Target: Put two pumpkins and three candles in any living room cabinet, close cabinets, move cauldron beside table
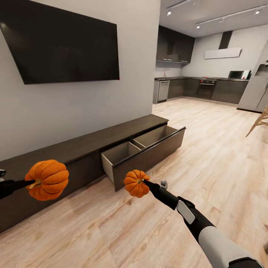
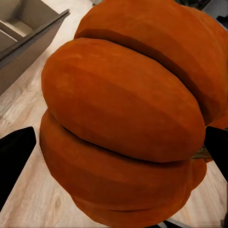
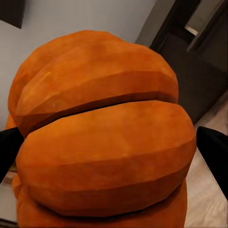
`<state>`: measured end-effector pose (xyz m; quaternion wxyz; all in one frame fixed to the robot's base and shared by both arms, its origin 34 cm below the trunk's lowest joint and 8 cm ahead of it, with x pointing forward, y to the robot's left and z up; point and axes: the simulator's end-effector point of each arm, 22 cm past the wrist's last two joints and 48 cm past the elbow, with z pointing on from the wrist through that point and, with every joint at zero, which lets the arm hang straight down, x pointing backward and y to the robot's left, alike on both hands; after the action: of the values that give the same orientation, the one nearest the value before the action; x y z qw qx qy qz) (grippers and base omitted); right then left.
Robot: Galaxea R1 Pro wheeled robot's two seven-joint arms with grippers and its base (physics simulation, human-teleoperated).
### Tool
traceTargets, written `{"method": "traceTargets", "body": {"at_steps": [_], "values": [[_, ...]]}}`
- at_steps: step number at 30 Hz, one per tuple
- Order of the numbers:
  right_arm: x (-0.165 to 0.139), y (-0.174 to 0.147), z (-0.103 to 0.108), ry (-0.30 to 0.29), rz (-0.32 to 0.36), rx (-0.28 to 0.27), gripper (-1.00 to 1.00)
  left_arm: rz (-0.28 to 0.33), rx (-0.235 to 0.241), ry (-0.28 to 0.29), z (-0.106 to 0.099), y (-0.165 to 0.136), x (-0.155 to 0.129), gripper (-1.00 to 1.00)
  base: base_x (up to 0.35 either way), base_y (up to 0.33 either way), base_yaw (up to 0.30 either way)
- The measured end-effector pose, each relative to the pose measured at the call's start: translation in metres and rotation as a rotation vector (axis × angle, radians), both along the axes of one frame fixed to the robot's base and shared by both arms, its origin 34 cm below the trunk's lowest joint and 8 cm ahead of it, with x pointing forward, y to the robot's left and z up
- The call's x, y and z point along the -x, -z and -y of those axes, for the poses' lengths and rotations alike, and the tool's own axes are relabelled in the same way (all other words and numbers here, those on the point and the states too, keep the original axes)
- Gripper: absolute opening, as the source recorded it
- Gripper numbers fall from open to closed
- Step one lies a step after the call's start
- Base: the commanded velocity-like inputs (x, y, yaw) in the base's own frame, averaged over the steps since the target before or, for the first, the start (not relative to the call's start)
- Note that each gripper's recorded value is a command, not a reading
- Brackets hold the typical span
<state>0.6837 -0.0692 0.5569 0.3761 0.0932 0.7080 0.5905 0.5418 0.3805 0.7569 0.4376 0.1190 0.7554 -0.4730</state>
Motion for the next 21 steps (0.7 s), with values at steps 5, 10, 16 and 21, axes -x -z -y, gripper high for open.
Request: {"method": "traceTargets", "body": {"at_steps": [5,10,16,21], "values": [[0.0,0.0,0.0,0.0,-0.001,0.0,-1.0,-0.001,-0.001,0.002,0.001,0.001,0.0,-1.0,0.0,0.0,-0.28],[0.0,0.001,0.0,0.001,-0.001,0.002,-1.0,-0.008,-0.006,0.006,0.002,0.003,0.0,-1.0,0.0,0.0,-0.28],[-0.002,0.001,0.002,0.014,0.01,0.012,-1.0,-0.016,-0.017,0.001,0.002,0.007,-0.001,-1.0,0.0,0.0,-0.28],[-0.003,0.002,0.003,0.023,0.016,0.02,-1.0,-0.042,-0.069,-0.021,-0.003,0.018,-0.004,-1.0,0.0,0.0,-0.28]]}}
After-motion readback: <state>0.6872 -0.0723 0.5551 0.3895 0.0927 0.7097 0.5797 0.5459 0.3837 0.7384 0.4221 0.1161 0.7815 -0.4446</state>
